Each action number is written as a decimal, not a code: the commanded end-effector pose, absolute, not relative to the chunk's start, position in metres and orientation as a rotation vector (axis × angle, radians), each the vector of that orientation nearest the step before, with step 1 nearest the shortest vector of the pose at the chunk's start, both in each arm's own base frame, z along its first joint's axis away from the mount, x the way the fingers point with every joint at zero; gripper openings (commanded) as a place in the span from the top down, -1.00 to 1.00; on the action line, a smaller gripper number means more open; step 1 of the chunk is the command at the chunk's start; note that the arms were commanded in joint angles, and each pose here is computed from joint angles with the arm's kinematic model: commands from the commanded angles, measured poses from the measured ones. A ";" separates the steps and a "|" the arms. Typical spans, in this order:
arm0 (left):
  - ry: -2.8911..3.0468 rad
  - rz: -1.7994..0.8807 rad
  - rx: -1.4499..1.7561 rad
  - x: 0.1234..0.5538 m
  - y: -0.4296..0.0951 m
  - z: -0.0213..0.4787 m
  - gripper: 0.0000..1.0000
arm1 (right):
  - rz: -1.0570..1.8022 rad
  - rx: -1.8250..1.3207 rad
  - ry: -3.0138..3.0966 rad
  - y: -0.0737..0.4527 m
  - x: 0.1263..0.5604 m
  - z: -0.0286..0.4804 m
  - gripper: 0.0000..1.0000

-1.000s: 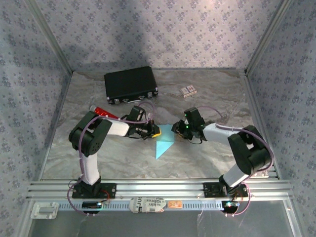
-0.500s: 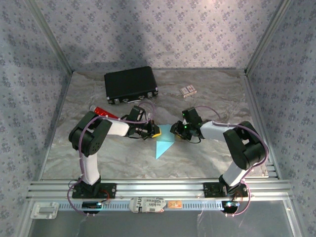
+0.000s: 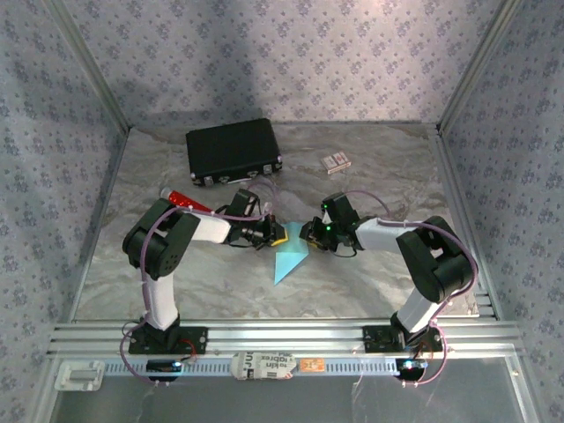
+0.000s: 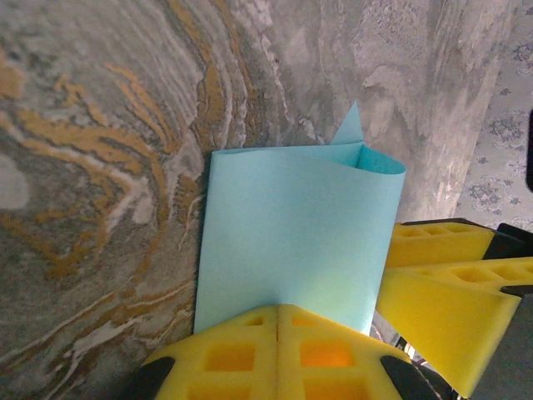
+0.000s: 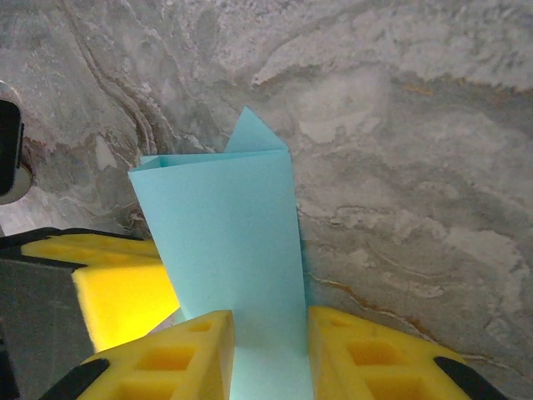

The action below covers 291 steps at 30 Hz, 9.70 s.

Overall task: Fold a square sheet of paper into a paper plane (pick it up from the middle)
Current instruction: Fold the wing for the fifth time at the center of the table.

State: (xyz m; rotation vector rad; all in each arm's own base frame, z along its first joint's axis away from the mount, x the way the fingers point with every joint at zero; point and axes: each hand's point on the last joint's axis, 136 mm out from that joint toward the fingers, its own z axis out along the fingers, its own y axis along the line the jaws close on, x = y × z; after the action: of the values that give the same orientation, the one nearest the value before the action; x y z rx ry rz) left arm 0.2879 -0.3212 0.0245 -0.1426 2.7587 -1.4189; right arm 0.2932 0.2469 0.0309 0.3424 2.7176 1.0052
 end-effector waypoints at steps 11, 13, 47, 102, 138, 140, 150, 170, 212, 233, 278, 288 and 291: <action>2.829 -1.416 -0.182 0.272 -0.313 0.014 0.90 | 1.201 0.416 2.632 0.251 0.276 0.043 0.29; 2.829 -1.418 -0.183 0.273 -0.313 0.014 0.90 | 1.218 0.409 2.617 0.252 0.276 0.046 0.29; 2.815 -1.408 -0.194 0.276 -0.310 0.019 0.89 | 1.176 0.232 2.690 0.251 0.287 0.033 0.40; 2.653 -1.119 0.345 0.264 -0.314 0.085 0.29 | 1.234 0.573 2.557 0.228 0.299 0.049 0.83; 2.396 -0.152 0.968 0.215 -0.333 0.038 0.30 | 1.288 0.671 2.460 0.230 0.308 0.075 0.81; 2.393 -0.136 0.957 0.217 -0.332 0.038 0.30 | 1.289 0.671 2.458 0.230 0.308 0.076 0.81; 2.376 -0.121 0.946 0.219 -0.334 0.040 0.41 | 1.280 0.675 2.460 0.228 0.305 0.074 0.81; 2.359 -0.111 0.943 0.221 -0.333 0.041 0.79 | 1.268 0.676 2.473 0.227 0.302 0.069 0.81; 2.329 -0.076 0.949 0.225 -0.330 0.041 0.82 | 1.262 0.644 2.494 0.228 0.301 0.071 0.83; 2.499 -0.725 0.852 0.214 -0.355 0.050 1.00 | 0.976 0.592 2.534 0.183 0.286 0.081 0.14; 2.539 -0.813 0.862 0.219 -0.347 0.039 0.98 | 1.003 0.583 2.566 0.215 0.299 0.082 -0.20; 2.480 -0.665 0.939 0.217 -0.347 0.041 0.92 | 0.976 0.653 2.617 0.217 0.304 0.066 -0.08; 2.457 -0.613 0.960 0.218 -0.345 0.043 0.86 | 0.974 0.653 2.626 0.216 0.301 0.066 0.20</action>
State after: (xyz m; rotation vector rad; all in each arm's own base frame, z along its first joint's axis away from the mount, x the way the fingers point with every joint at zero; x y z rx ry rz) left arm 0.2136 -0.3483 0.0299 0.9245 2.5124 -0.6866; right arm 0.2984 0.2165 0.0618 0.6369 2.6250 0.9916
